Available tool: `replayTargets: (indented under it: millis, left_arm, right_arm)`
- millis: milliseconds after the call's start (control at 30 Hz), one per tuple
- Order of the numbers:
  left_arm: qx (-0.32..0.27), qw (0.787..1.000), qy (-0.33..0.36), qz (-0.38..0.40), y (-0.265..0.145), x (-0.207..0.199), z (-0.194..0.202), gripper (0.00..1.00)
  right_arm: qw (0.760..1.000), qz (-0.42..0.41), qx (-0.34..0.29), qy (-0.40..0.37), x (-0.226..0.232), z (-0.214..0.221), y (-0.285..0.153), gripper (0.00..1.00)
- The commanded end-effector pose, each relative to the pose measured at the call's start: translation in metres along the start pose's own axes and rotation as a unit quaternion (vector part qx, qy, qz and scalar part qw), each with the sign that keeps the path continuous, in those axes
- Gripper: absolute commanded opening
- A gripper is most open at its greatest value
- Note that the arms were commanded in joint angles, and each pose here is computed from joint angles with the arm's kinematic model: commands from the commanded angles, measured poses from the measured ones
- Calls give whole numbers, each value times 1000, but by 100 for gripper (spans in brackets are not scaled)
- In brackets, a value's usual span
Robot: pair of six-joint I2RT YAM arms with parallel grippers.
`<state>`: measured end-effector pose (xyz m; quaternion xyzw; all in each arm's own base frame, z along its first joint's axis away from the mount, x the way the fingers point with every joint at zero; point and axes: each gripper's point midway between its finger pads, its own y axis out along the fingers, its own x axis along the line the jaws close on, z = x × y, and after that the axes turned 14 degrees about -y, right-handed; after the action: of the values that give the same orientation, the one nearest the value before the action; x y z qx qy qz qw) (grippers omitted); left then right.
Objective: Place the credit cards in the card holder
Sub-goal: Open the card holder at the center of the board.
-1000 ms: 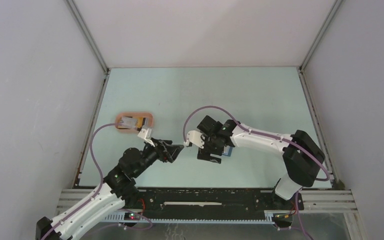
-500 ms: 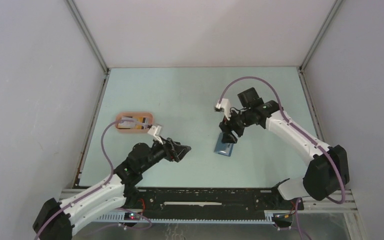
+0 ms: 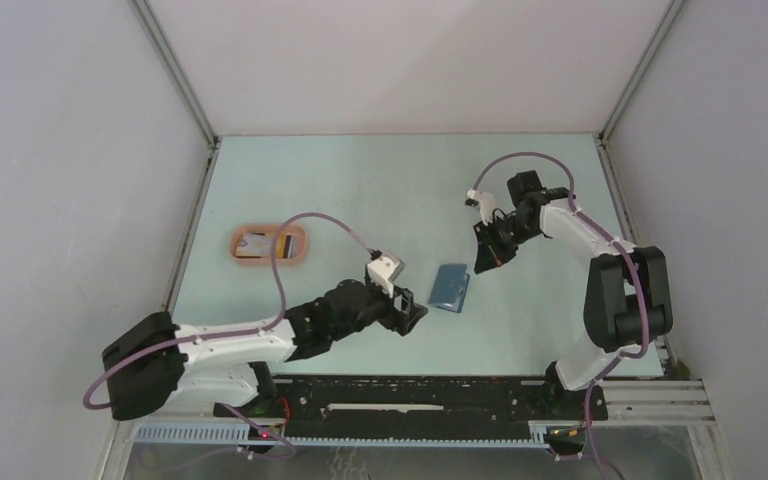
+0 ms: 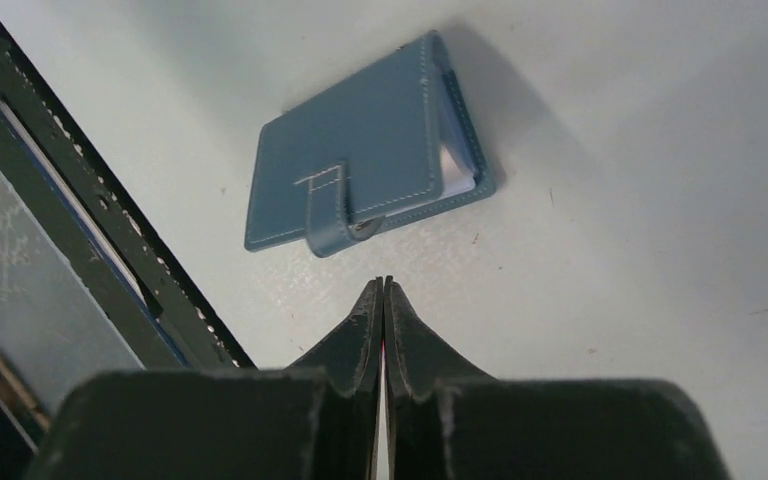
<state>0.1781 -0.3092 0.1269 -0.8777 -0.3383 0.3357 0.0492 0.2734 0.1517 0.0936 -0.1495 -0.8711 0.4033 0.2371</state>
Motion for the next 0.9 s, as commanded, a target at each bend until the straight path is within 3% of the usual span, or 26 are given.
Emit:
replayTargets:
  millis: [0, 133, 400, 700, 867]
  left_arm:
    - [-43, 990, 126, -34, 25, -10, -27, 80]
    - [-20, 988, 147, -50, 42, -11, -20, 81]
    - [-13, 992, 120, -43, 52, -14, -11, 83]
    - [-35, 997, 58, -25, 43, -18, -21, 93]
    - [-42, 999, -14, -23, 38, -8, -31, 96]
  right_arm:
    - [998, -13, -8, 55, -11, -2, 1, 4]
    - [993, -33, -3, 109, -21, 8, 14, 0]
    - [978, -109, -39, 171, -13, -9, 32, 0]
    - [968, -163, -76, 173, 13, -50, 44, 0]
    - [973, -159, -51, 158, 20, -58, 67, 2]
